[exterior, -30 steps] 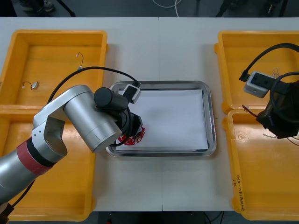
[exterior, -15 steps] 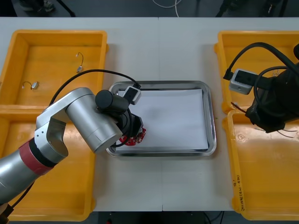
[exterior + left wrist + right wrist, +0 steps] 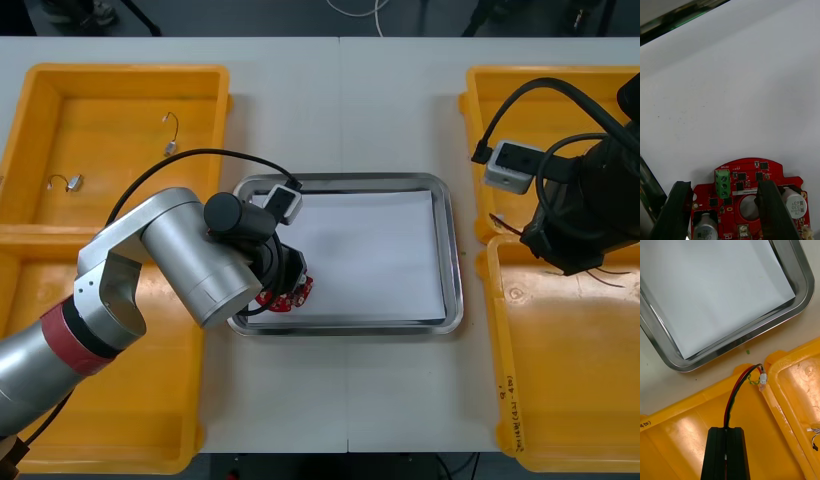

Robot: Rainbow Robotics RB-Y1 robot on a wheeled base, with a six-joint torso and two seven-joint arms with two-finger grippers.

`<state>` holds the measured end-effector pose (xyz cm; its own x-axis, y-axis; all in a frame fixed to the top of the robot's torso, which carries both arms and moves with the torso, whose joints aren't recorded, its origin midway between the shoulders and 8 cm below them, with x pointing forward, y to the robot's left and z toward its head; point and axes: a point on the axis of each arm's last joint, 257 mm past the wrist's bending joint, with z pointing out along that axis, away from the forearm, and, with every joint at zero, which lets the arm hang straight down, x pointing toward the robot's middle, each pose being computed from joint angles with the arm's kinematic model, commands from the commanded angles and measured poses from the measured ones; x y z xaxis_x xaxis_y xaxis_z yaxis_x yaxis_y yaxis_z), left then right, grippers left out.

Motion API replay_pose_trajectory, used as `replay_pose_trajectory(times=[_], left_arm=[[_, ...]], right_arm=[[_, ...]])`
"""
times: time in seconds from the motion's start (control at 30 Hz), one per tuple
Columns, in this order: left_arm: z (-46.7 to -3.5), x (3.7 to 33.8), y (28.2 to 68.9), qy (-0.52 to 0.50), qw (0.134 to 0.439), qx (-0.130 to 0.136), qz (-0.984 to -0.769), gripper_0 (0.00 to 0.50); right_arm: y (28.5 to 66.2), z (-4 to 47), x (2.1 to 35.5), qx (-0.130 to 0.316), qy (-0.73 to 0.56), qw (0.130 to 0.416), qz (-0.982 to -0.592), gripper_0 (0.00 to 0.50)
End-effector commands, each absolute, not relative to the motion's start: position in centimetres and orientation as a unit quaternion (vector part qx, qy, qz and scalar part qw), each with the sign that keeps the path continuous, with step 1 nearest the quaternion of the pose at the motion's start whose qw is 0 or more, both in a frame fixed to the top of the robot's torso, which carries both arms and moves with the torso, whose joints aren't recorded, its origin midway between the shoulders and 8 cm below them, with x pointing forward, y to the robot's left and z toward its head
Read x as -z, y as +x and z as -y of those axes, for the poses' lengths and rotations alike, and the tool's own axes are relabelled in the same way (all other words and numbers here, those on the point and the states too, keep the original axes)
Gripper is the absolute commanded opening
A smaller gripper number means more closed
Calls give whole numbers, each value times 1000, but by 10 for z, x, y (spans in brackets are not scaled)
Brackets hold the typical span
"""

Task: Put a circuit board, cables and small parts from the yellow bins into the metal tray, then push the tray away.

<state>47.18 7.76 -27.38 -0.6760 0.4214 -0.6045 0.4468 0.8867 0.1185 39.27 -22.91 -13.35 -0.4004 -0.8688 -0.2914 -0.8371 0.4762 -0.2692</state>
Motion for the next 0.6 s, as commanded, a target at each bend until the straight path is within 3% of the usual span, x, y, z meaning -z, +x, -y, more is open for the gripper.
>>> replay_pose_trajectory(times=[0.03,0.37,0.6], left_arm=[[-52,257,471,199,338,62,-918,500],[-56,199,469,179,347,83,-917,500],[-85,167,465,158,341,74,-924,500]], right_arm=[[399,242,119,63,-506,199,-837,0],[399,243,119,64,-506,199,-837,0],[397,236,121,55,-512,200,-834,0]])
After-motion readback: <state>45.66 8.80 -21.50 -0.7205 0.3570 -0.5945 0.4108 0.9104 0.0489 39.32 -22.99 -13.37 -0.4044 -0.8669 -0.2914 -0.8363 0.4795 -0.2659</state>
